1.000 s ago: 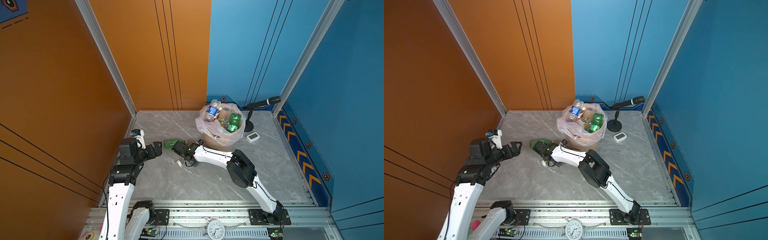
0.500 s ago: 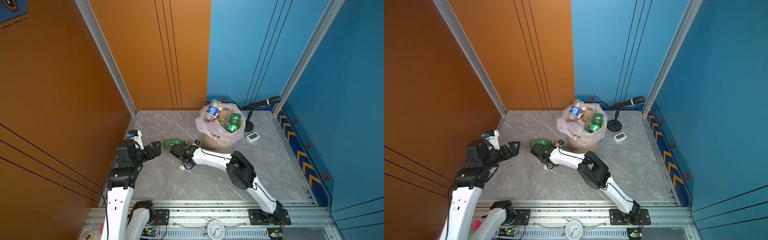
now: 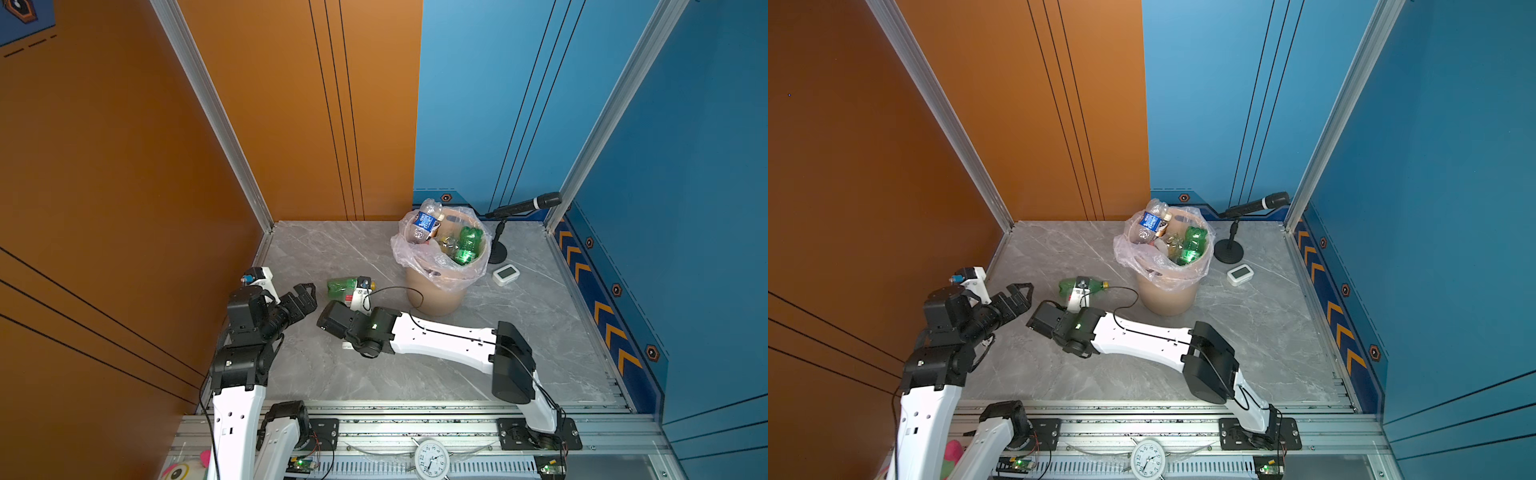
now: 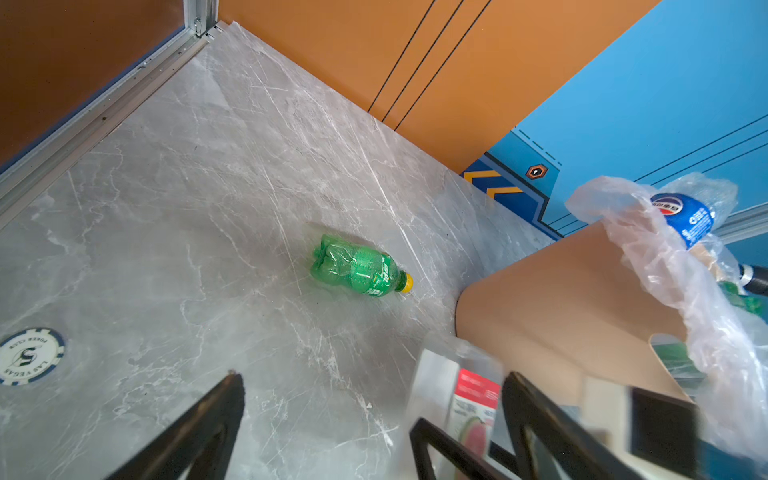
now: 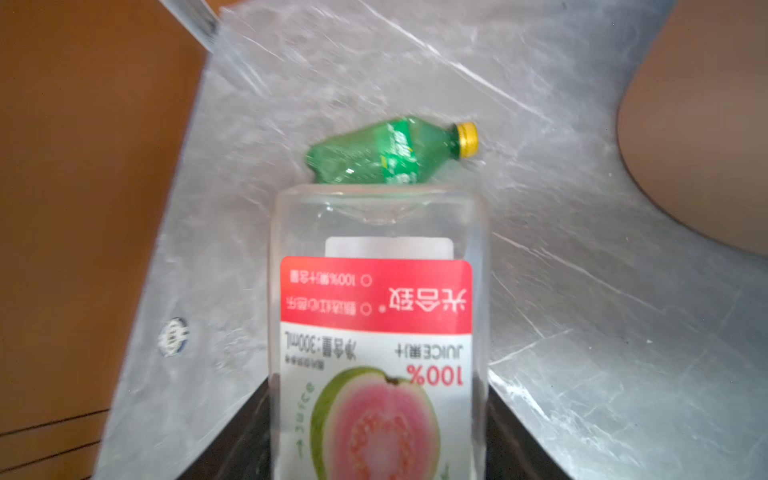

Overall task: Put the plastic bottles in the bin
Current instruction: 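Grasp the guava juice bottle with the right gripper and lift it, then carry the guava juice bottle over the bin and release it with the right gripper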

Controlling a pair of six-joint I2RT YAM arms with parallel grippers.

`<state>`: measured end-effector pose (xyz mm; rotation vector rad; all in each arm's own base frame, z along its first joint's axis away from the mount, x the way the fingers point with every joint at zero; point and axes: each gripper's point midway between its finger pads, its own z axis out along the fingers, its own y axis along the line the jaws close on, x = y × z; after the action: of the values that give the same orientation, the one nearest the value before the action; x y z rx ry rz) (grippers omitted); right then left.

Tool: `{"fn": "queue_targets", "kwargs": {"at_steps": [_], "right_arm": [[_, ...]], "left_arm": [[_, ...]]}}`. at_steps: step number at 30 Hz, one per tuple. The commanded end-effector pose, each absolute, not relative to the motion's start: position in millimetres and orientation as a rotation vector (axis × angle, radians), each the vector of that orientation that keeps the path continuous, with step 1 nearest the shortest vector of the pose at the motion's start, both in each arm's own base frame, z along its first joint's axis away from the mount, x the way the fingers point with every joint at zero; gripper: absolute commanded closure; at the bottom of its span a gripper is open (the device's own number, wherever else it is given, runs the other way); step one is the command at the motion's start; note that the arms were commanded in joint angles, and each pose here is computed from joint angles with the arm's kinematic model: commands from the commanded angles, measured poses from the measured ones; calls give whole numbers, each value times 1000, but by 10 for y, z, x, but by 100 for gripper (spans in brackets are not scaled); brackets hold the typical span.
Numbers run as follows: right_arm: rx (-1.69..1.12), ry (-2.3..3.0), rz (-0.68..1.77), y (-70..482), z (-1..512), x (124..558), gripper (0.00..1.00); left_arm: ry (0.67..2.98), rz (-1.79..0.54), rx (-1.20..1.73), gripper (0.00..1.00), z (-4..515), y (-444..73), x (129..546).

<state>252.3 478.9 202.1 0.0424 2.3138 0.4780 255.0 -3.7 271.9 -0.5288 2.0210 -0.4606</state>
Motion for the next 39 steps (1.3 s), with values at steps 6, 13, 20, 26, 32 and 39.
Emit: {"fn": "queue_targets", "kwargs": {"at_steps": [6, 13, 20, 26, 32, 39], "right_arm": [[-187, 1953, 586, 4336, 3790, 2352, 35], [-171, 1765, 503, 3382, 4711, 2463, 35], [-67, 1696, 403, 2349, 5049, 2979, 35], [-68, 1719, 352, 1967, 4995, 3384, 35], [-72, 1779, 337, 1710, 4788, 3691, 35], [-152, 1838, 343, 1811, 4558, 3861, 35]], "left_arm": [[1929, -583, -622, 2, 2912, -94, 2442], [1933, -591, -651, 2, 2820, -91, 2426], [1965, -607, -684, 2, 2623, -107, 2411], [1992, -612, -715, 2, 2491, -109, 2424], [2011, -612, -734, 2, 2454, -107, 2463], [2019, -616, -753, 2, 2404, -109, 2526]]}}
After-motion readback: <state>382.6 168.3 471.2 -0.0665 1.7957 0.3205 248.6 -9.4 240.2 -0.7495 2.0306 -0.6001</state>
